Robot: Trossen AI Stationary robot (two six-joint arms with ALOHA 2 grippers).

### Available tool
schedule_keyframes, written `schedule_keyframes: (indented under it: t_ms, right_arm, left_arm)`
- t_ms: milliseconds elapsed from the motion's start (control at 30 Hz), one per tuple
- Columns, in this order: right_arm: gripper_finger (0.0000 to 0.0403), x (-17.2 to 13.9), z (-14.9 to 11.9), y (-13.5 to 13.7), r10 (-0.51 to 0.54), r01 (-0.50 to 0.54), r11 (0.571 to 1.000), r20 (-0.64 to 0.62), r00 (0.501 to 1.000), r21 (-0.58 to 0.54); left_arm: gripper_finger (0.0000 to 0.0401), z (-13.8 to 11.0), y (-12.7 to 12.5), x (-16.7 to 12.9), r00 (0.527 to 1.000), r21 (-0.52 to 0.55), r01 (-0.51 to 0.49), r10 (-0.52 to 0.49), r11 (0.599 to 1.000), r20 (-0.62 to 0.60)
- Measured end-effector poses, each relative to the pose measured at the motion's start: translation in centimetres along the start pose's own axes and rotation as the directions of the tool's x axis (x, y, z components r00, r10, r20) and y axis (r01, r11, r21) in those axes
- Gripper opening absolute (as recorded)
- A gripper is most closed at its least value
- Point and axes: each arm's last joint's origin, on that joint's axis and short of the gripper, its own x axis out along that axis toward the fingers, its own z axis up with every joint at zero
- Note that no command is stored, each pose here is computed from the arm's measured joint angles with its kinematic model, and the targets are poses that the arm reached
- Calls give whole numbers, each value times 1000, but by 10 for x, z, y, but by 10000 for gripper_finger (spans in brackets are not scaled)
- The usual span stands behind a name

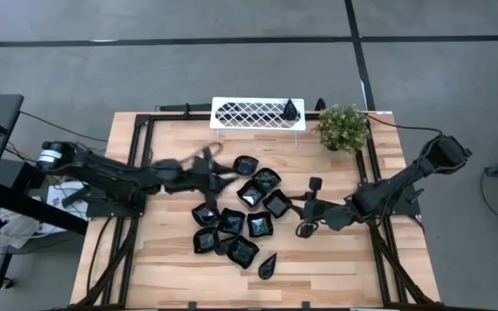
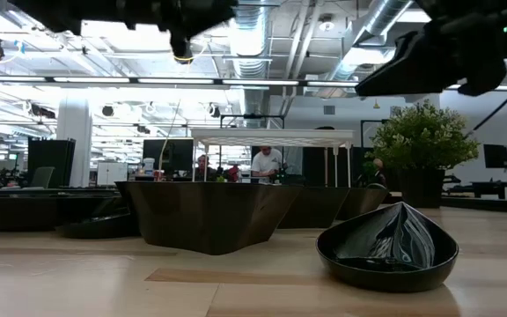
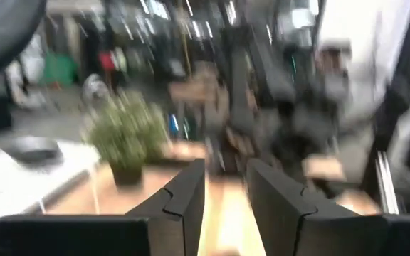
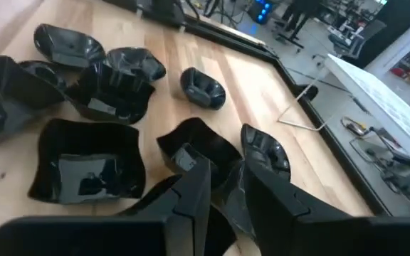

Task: Pick & Place Mini shaped plates
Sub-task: Stack the right drop-shaped plate on top of the drop-shaped plates on the shelf

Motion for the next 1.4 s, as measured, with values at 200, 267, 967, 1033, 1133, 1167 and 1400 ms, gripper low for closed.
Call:
schedule_keyframes:
  t_ms: [200, 267, 967, 1033, 1133, 1167, 1400]
  right_arm:
    - [81, -1, -3, 7, 254, -255, 963, -21, 967, -92]
    - [81, -1, -4, 10, 336, -337, 934, -25, 941, -116]
    - [82, -2, 18, 13, 467, -474, 880, 112, 877, 42]
    - [82, -3, 19, 13, 467, -478, 872, 116, 876, 100]
    - [82, -3, 19, 13, 467, -481, 839, 117, 876, 253]
    - [82, -2, 18, 13, 467, -479, 831, 115, 877, 283]
    - [82, 2, 11, 35, 483, -485, 796, 102, 870, 362]
  left_arm:
    - [108, -15, -3, 0, 935, -77, 47, -71, 996, -346]
    - [108, -9, -2, -3, 942, -128, 29, -69, 991, -328]
    - [108, -39, -13, 0, 917, -249, 16, -114, 968, -382]
    - [106, -44, -18, 6, 917, -267, 63, -161, 962, -364]
    - [101, -50, -26, 15, 929, -281, 117, -205, 952, -307]
    - [100, -52, -28, 17, 932, -282, 125, -210, 951, -295]
    - [97, -56, -47, 28, 922, -289, 164, -251, 943, -294]
